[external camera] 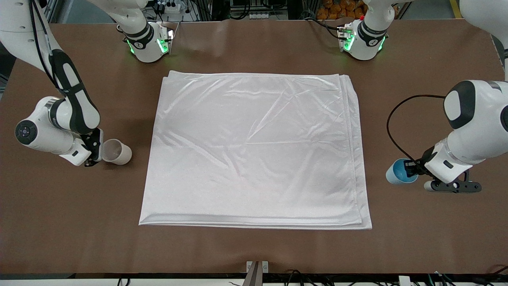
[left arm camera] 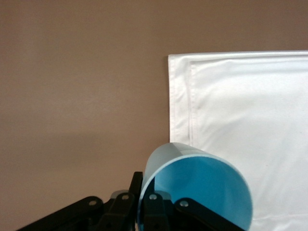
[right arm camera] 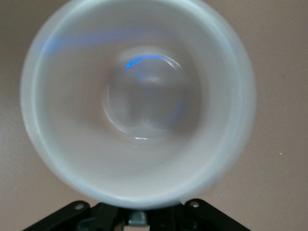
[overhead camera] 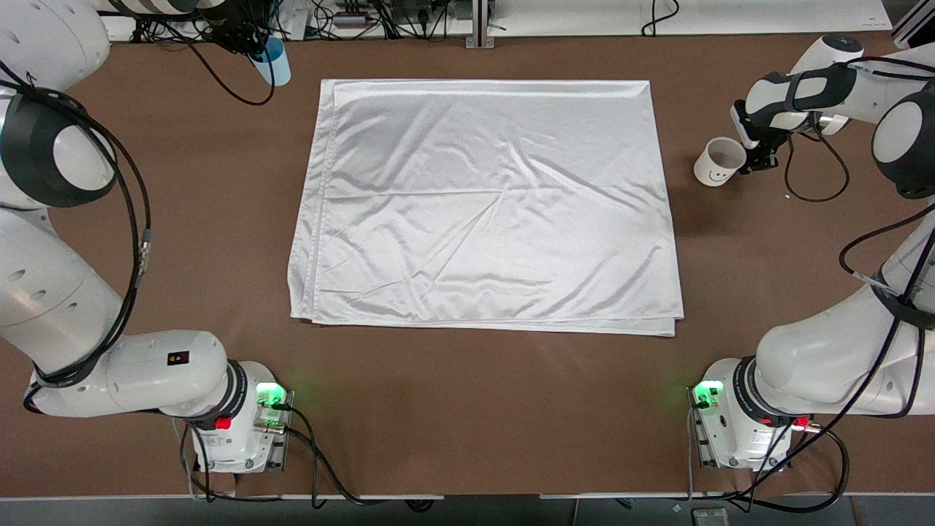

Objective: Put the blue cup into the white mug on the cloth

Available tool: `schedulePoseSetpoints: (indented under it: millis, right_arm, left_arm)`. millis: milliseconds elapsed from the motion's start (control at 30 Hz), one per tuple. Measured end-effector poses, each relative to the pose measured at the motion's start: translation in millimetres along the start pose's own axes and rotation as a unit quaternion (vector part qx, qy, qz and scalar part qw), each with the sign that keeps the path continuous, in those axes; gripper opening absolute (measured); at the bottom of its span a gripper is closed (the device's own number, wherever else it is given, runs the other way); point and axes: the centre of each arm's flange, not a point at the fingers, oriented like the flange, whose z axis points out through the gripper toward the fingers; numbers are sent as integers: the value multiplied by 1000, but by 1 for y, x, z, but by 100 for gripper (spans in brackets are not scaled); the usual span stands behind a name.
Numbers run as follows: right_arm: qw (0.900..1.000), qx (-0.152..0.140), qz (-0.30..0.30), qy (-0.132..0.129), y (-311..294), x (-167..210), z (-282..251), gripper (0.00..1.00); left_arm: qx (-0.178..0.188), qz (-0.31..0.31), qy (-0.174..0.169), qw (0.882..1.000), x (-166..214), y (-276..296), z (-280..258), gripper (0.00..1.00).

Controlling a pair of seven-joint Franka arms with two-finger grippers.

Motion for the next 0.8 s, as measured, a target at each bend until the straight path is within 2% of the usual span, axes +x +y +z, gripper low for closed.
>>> schedulePoseSetpoints:
  millis: [333, 467, 800]
  right_arm:
    - [1000, 0, -9, 4, 4, 11, -2, 19]
    - [1000, -10, -17, 8, 10, 23, -13, 19]
    - [999, -36, -36, 20, 21, 80, -62, 19]
  left_arm:
    - [-3, 6, 0, 1000, 0, 8, 0, 4]
    - [-3, 6, 0, 1000, 0, 7, 0, 4]
    - [-1, 3, -5, 1000, -2, -23, -18, 4]
